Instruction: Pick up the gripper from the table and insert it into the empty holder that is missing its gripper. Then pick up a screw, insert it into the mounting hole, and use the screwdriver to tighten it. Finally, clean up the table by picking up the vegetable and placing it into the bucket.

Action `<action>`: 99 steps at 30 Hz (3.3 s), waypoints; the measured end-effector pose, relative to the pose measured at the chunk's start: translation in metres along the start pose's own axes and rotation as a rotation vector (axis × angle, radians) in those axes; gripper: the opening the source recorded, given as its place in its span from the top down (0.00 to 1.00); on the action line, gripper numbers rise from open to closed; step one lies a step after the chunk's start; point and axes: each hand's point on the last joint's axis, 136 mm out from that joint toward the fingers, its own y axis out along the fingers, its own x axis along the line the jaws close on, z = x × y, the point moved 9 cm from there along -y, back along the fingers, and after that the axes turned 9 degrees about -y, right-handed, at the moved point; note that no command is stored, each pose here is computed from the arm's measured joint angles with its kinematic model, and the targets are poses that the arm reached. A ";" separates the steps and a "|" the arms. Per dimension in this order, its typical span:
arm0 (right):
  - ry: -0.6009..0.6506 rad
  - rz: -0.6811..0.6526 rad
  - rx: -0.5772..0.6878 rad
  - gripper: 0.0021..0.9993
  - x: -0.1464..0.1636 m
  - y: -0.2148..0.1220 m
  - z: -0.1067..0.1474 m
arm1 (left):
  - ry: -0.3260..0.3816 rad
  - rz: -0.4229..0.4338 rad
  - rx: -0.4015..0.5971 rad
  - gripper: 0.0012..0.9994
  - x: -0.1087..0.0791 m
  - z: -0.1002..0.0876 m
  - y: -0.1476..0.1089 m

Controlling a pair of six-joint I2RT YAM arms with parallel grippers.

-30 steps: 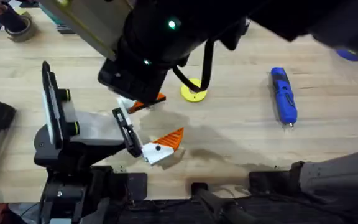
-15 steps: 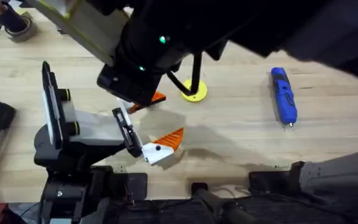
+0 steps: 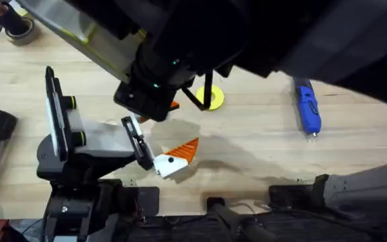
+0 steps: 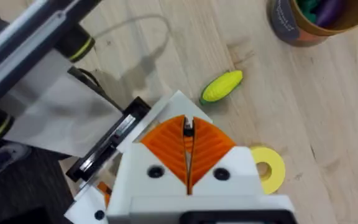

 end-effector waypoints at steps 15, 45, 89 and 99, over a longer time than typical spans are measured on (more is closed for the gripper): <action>0.001 0.004 -0.015 1.00 0.000 0.004 -0.002 | 0.000 0.000 0.000 0.01 0.000 0.000 0.000; 0.016 -0.003 0.010 1.00 0.002 0.017 0.005 | 0.000 0.000 0.000 0.01 0.000 0.000 0.000; 0.019 -0.022 0.023 1.00 0.005 0.024 0.010 | 0.000 0.000 0.000 0.01 0.000 0.000 0.000; 0.019 -0.022 0.023 1.00 0.005 0.024 0.010 | 0.000 0.000 0.000 0.01 0.000 0.000 0.000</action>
